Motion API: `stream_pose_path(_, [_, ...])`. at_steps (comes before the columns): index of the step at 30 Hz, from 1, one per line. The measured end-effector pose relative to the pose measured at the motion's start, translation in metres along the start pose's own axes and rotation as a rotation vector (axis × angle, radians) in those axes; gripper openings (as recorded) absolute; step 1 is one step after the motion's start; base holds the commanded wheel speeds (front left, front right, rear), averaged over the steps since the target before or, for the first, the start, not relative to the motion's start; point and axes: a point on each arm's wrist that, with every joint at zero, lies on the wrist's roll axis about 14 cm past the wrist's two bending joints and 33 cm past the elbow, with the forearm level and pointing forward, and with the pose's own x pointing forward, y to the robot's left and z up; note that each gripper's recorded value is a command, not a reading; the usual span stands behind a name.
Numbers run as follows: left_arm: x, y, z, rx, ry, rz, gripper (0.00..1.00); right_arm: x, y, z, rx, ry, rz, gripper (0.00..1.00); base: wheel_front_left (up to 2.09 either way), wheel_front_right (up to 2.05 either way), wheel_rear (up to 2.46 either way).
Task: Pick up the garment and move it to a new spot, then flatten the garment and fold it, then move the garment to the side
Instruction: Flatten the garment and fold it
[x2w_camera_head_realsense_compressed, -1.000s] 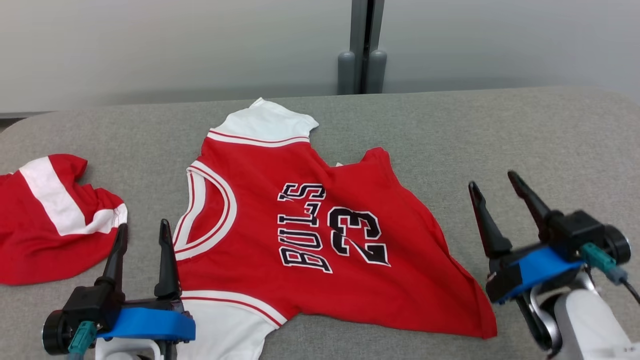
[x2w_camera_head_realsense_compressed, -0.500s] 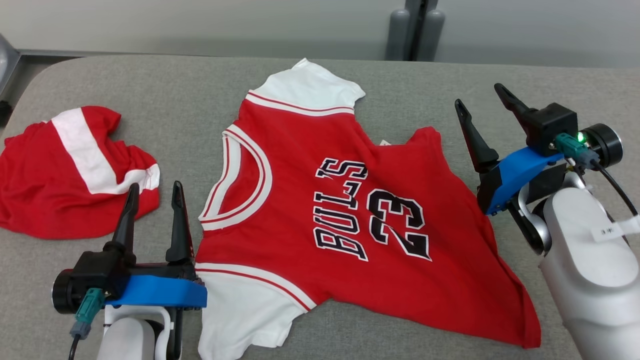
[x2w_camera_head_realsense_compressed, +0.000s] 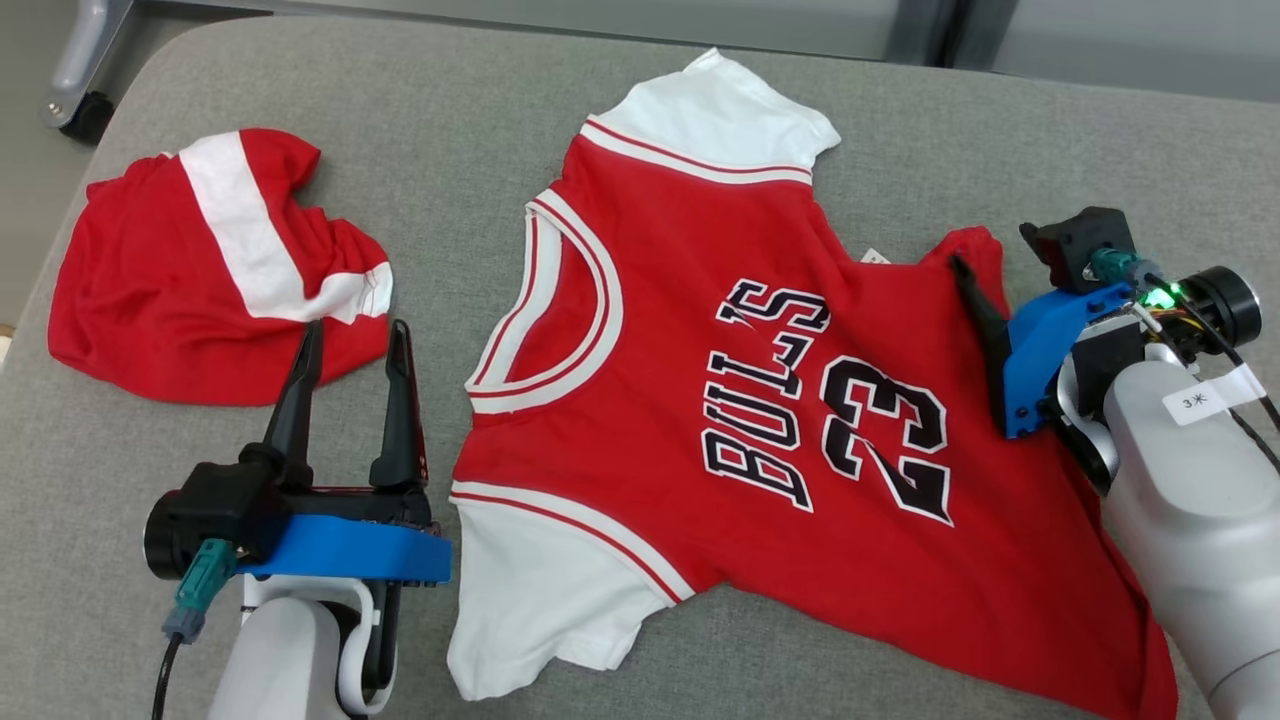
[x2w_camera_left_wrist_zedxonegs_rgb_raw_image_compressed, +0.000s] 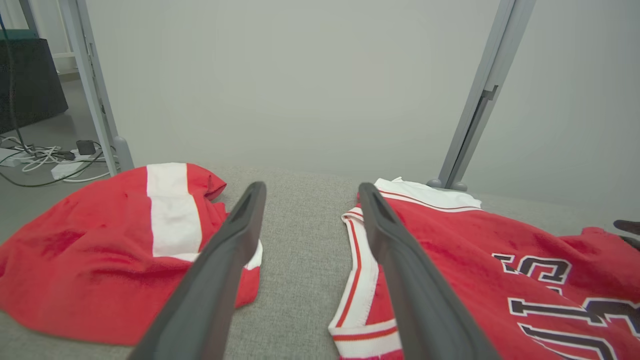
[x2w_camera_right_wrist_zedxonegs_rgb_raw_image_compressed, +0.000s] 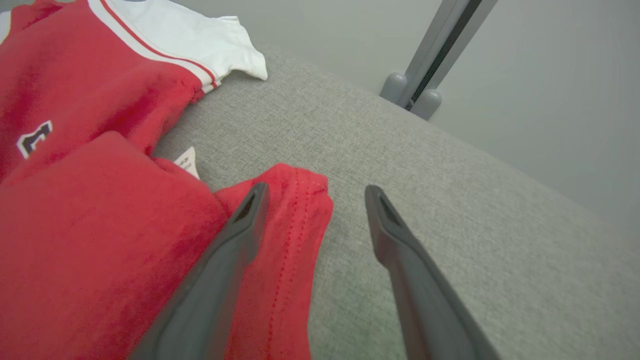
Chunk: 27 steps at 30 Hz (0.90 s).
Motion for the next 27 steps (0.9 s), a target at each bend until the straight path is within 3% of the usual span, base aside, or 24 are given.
stream_pose_path(9, [0.001, 0.004, -0.003, -0.004, 0.01, 0.015, 1.0, 0.017, 0.019, -0.03, 0.012, 0.136, 0.052, 1.0, 0.0, 0.0, 0.0])
stream_pose_path(10, [0.001, 0.004, -0.003, -0.004, 0.011, 0.017, 1.0, 0.018, 0.02, -0.031, 0.015, 0.148, 0.055, 0.79, 0.0, 0.0, 0.0])
stream_pose_path(11, [0.001, 0.004, -0.003, -0.004, 0.012, 0.017, 1.0, 0.019, 0.022, -0.033, 0.023, 0.163, 0.058, 0.38, 0.0, 0.0, 0.0])
stream_pose_path(12, [0.001, 0.004, -0.003, -0.004, 0.012, 0.017, 1.0, 0.019, 0.023, -0.034, 0.036, 0.177, 0.061, 0.05, 0.0, 0.0, 0.0])
stream_pose_path(13, [0.001, 0.004, -0.003, -0.004, 0.011, 0.016, 1.0, 0.02, 0.024, -0.034, 0.039, 0.181, 0.063, 0.0, 0.0, 0.0, 0.0])
stream_pose_path(17, [0.002, 0.003, -0.001, -0.005, 0.006, 0.019, 1.0, 0.019, 0.022, -0.024, 0.069, 0.141, 0.057, 0.0, 0.0, 0.0, 0.0])
stream_pose_path(27, [-0.007, -0.003, 0.008, -0.002, -0.021, 0.005, 1.0, -0.019, -0.033, 0.041, 0.115, -0.143, -0.078, 0.0, 0.0, 0.0, 0.0])
